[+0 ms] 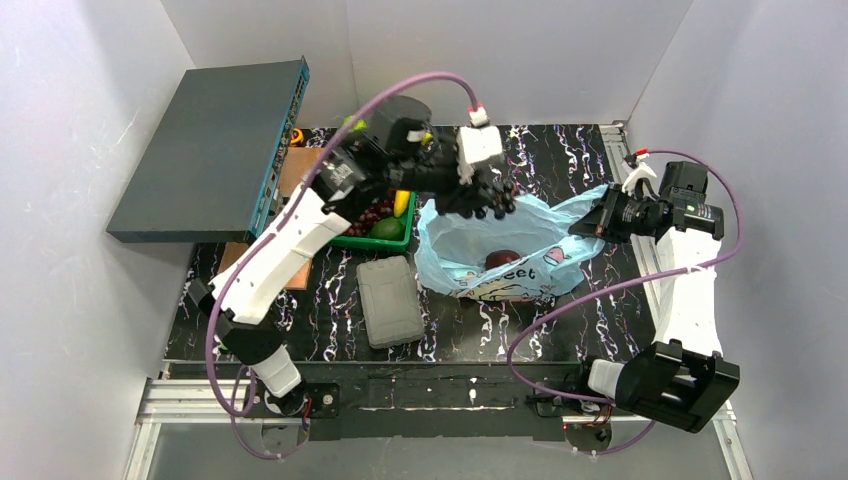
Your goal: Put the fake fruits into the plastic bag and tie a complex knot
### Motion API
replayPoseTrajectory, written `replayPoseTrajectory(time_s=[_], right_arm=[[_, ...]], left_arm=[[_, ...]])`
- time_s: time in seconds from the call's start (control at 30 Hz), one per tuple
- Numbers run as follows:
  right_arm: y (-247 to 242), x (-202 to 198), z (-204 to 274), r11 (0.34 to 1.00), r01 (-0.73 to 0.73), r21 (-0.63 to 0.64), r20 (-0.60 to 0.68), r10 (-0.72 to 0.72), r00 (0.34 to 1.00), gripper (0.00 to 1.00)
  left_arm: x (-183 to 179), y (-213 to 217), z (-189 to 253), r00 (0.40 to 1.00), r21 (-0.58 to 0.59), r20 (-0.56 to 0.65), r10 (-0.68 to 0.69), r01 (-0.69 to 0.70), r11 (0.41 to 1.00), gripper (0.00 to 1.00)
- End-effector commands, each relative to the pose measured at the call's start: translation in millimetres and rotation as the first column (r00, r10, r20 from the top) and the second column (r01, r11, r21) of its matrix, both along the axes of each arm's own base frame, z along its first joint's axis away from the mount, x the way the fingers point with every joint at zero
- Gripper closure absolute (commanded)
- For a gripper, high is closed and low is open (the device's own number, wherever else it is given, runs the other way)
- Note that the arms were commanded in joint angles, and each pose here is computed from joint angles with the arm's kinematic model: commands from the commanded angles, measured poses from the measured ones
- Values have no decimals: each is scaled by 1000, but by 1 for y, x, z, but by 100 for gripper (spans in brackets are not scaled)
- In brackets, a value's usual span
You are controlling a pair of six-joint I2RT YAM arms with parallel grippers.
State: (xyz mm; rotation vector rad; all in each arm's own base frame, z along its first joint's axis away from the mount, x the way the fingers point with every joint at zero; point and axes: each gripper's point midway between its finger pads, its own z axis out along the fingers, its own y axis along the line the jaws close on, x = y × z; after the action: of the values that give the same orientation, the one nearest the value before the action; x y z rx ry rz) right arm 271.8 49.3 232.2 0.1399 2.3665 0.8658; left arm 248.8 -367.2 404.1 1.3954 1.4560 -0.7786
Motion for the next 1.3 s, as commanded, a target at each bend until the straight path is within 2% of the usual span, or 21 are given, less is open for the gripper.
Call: replayPoseTrajectory(time_s=[0.0,0.07,0.13,0.2,0.27,0.37,0.4,0.43,0.47,0.6,0.7,0.8,0.83,0.93,1.1,1.17,1.23,1.27], right_arm=[[4,4,30,1000,-17,-15,115,18,993,99],[4,4,33,1000,-19,-18,125,21,992,99],[5,3,32,1000,-20,-18,122,22,992,99],[5,2,29,1000,-23,-17,111,25,993,99],[4,2,25,1000,-21,-17,98,22,995,99],[3,4,22,1000,-21,-15,88,22,996,99],[3,5,21,1000,-21,-15,85,22,996,99],[2,6,20,1000,-19,-17,82,20,996,99],[1,7,18,1000,-19,-21,77,20,997,99],[-1,9,6,1000,-13,-26,55,15,998,99],[-2,9,1,1000,-11,-25,44,12,999,99],[-3,11,0,1000,-8,-30,44,9,999,99],[-3,11,0,1000,-6,-30,44,8,999,99],[-4,13,3,999,-5,-35,53,7,999,99],[-3,13,2,999,-7,-31,51,9,999,99],[-3,13,1,1000,-8,-29,47,10,999,99],[-4,13,1,1000,-8,-30,47,9,999,99],[-4,14,0,999,-7,-31,46,9,999,99]], left_arm=[[-31,-29,-52,988,90,-51,-148,152,984,78],[-27,-35,-82,991,171,-48,-127,134,976,78],[-7,-36,-110,998,259,-26,-54,59,964,79],[17,-37,-127,999,320,28,25,-33,947,74],[28,-36,-141,998,376,49,47,-62,925,61],[23,-36,-148,1000,409,13,16,-21,912,30],[20,-37,-147,1000,405,-1,13,-11,914,17],[17,-38,-138,1000,384,-14,17,-11,923,4],[14,-40,-126,999,351,-32,36,-22,936,2],[4,-37,-45,995,138,-64,81,-71,988,2],[30,-13,14,974,-45,-82,212,-216,975,2],[87,35,39,893,-144,-131,431,-447,883,2],[109,56,37,838,-137,-115,534,-546,827,2],[156,117,10,673,-69,-140,726,-738,671,2],[201,193,-51,446,71,-163,880,-884,462,2],[213,210,-70,393,112,-142,908,-905,410,2],[217,213,-96,388,174,-149,910,-895,410,2],[217,212,-109,410,205,-130,903,-880,429,2]])
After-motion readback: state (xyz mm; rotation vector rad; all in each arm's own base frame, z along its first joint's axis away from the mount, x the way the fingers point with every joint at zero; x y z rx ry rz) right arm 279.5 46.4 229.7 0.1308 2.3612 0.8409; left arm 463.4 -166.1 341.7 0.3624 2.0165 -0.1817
